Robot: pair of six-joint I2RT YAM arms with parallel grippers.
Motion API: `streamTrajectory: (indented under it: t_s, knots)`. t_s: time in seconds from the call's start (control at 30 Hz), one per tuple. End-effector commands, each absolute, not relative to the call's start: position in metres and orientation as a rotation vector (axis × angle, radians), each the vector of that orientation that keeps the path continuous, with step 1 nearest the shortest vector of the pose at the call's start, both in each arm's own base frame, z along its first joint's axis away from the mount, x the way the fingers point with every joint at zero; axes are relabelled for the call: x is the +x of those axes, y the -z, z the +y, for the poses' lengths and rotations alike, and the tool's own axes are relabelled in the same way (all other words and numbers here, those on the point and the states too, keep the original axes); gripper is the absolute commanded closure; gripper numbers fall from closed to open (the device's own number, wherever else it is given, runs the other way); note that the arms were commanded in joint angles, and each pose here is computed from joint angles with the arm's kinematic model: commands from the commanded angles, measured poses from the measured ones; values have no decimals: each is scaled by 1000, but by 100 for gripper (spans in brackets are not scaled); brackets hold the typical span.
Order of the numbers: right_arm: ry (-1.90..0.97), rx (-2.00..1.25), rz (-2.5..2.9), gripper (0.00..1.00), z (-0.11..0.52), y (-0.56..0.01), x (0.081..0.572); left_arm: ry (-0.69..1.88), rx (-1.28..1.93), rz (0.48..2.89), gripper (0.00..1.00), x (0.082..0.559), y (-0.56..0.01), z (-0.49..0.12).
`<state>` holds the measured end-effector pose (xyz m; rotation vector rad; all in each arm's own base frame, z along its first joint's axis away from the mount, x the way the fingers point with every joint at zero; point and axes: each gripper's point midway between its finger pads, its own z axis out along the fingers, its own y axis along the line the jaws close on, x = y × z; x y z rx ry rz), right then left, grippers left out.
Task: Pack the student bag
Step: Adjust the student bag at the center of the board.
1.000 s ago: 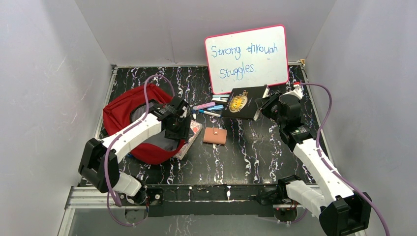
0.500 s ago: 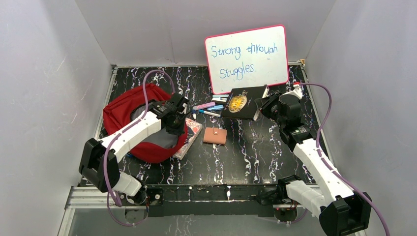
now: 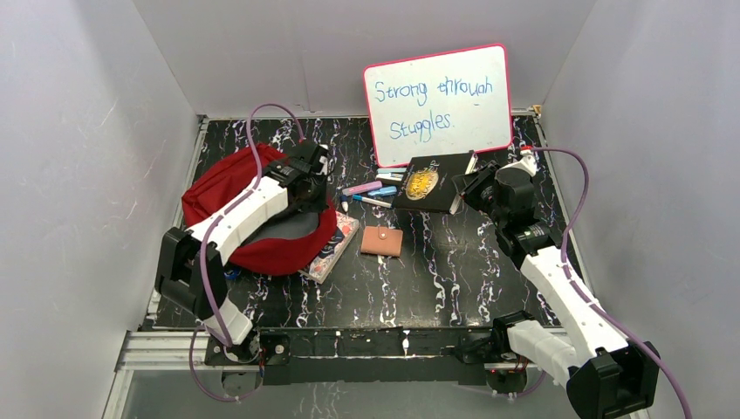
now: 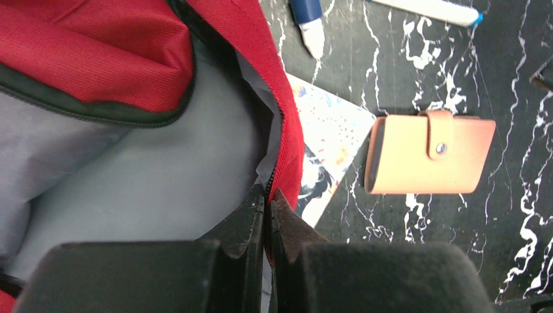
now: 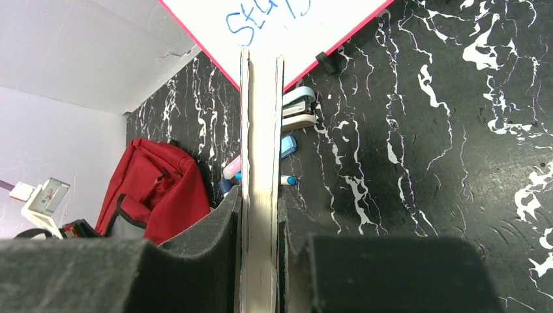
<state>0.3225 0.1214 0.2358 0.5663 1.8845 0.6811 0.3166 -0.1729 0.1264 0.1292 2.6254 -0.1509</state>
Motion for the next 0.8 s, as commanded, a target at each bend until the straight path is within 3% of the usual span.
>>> streamTrajectory:
  t_s: [0.0,0.23,0.27,0.37,0.5,0.77]
  knots:
    - [-804,547,1655,100,123,-302,329,180,87,2522,100,347,-152,-171]
    - [-790,556,1651,100,119,-301,326,238,117,2502,100,368,-160,-180]
    - [-788,558,1652,100,119,-301,326,234,121,2503,97,370,-162,-179]
    - [-780,565,1654,100,117,-299,325,202,123,2502,68,373,-168,-166]
    - [-781,568,1657,100,117,-296,323,116,80,2482,46,370,-182,-129]
    - [-788,552,1674,100,120,-290,324,-284,193,2464,41,355,-171,-51]
